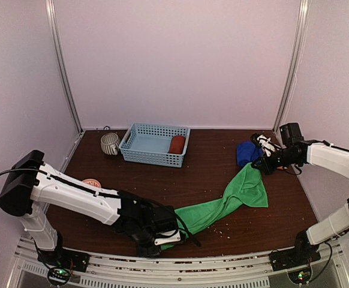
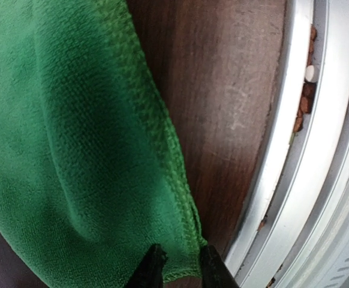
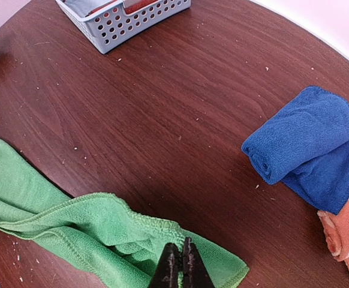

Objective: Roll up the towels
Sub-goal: Pick up the towel from the center of the board.

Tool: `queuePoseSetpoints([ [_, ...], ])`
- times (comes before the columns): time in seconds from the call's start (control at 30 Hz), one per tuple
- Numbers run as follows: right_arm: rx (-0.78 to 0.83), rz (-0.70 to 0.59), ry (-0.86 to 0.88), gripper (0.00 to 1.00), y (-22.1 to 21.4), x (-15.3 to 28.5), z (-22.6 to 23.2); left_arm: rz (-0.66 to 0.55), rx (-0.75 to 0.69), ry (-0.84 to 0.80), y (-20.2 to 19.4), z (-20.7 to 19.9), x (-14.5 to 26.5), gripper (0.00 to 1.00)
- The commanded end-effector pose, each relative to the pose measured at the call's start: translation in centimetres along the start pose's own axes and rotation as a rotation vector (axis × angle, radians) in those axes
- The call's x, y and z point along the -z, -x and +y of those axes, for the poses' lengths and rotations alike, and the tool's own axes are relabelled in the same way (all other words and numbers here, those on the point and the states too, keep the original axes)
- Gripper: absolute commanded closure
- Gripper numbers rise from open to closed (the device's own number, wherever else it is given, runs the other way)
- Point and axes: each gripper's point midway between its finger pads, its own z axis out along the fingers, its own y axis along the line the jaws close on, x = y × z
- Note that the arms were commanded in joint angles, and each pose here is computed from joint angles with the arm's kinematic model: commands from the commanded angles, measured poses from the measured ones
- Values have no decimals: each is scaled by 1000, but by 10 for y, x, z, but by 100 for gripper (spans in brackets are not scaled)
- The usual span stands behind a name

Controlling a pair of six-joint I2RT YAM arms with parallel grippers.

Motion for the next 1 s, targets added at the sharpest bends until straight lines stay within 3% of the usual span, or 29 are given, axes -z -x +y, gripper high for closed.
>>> queuePoseSetpoints([
  [0.0,-2,4,18,100,-2,-2,1,11,0,45,2,8,4,82],
  [0.23,-7,15,27,100,-4,-4,2,-3,-10,38,5,7,8,100],
  [0.37,-10,10,27,100,-3,-3,2,-37,1,93,14,18,22,100],
  [0.57,-45,-43,-43,100,32,21,-24,-88,274,357,9,125,82,100],
  [0.73,-54,-163,-122,100,96,77,-59,-190,521,652,-10,218,166,100],
  [0.83,-61,-229,-141,100,122,114,-64,-268,588,757,-15,238,213,100],
  [0.97,-40,-283,-153,100,134,151,-49,-372,623,776,-19,235,250,100],
])
